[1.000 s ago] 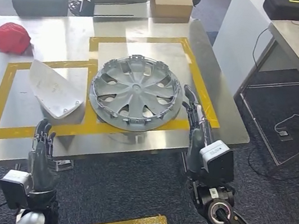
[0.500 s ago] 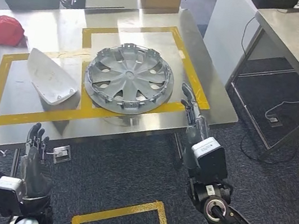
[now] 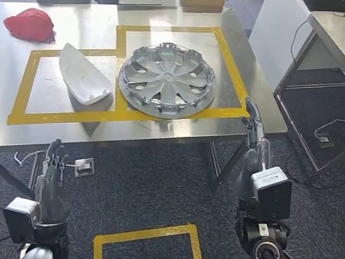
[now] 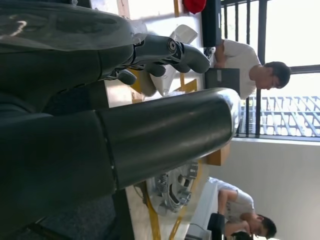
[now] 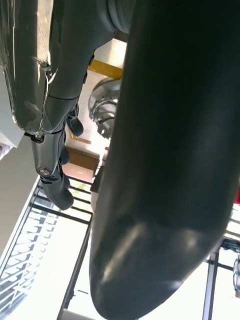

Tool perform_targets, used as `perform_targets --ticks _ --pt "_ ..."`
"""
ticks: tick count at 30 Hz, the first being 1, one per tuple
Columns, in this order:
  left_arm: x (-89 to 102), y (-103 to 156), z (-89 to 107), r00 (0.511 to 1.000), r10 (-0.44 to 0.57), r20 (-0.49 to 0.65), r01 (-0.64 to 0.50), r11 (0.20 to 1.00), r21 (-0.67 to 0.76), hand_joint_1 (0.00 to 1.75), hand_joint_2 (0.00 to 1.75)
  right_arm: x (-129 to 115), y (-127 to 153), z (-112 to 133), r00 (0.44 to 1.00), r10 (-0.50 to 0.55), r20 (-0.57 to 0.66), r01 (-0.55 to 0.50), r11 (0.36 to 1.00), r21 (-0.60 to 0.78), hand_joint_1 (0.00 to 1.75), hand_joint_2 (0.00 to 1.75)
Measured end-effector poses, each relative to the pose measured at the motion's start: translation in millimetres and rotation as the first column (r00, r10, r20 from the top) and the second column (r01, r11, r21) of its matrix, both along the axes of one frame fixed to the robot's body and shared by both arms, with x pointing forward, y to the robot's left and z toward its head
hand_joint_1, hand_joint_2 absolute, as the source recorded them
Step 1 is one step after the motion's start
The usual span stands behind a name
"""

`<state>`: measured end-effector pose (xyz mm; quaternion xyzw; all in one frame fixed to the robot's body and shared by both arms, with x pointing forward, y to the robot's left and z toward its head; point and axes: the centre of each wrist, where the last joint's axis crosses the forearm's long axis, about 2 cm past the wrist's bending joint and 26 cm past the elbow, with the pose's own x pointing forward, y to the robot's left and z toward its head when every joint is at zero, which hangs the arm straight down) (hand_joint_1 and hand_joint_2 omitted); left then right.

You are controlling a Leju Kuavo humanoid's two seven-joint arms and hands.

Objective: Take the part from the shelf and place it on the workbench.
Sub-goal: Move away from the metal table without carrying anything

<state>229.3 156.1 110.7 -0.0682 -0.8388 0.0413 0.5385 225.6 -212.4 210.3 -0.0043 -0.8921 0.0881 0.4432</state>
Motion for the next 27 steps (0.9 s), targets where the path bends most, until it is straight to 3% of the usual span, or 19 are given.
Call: perform_targets --ticks 10,27 --pt "-0.2 0.0 -0.2 1.0 -0.003 0.004 0.003 1.0 0.01 0.0 0.0 -2.0 -3.0 -1.7 1.0 0.01 -0.008 -0.01 1.0 -0.009 0.0 0.0" --pt "0.6 -1.7 1.4 1.0 -0.004 -0.019 0.004 1.0 0.008 0.0 0.0 11.1 9.5 -20.6 0.97 0.188 -0.154 -0.192 0.981 -0.012 0.0 0.0"
